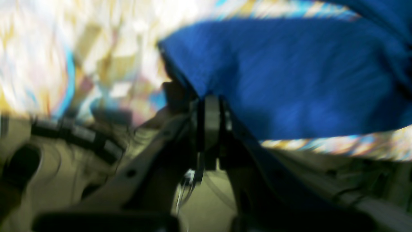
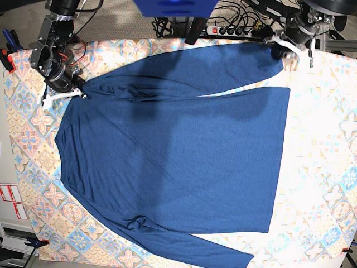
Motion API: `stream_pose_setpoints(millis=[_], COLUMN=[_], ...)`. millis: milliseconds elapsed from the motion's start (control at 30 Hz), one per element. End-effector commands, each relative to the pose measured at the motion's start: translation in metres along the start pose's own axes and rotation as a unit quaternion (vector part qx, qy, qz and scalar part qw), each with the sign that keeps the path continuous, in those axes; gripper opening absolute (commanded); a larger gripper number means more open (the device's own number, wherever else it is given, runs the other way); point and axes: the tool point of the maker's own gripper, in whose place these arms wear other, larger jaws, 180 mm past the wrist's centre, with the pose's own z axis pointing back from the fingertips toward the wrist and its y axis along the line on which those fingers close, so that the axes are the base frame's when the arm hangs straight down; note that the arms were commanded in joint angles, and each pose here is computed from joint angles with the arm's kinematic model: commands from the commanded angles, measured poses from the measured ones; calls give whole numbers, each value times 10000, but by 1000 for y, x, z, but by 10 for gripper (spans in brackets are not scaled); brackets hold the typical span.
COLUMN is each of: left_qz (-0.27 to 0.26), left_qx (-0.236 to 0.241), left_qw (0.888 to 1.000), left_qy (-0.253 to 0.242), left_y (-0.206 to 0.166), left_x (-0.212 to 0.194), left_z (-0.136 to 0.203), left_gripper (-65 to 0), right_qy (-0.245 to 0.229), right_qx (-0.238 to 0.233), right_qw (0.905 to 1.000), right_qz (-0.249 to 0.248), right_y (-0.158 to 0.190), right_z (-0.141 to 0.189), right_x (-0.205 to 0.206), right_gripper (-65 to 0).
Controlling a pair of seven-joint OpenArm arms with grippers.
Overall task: Fold the T-shirt properly
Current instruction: 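Lift both shoulder corners and pull them apart to stretch the shirt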
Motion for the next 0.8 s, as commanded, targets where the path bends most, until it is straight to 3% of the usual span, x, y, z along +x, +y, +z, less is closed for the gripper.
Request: stream_pose_setpoints(millis=[0, 333, 567, 767], left_qz=[-99, -124, -132, -81], left_qx=[-61, 126, 112, 66], left_qw=[9997, 9947, 9845, 9802], left_qy=[-230, -1018, -1747, -1977], left_y=[-4, 9, 8, 7], left_x=[16, 75, 132, 154], left_z=[6, 11, 10, 2], left_gripper=[-650, -650, -650, -650], right_qy=[-260, -551, -693, -857], right_qx=[81, 294, 404, 533], right_qw=[9996, 9979, 9966, 9948], right_qz=[107, 187, 174, 163], right_y=[5, 27, 38, 51], right_z=[6, 7, 5, 5], right_x=[18, 44, 58, 75], right_gripper=[-643, -643, -643, -643])
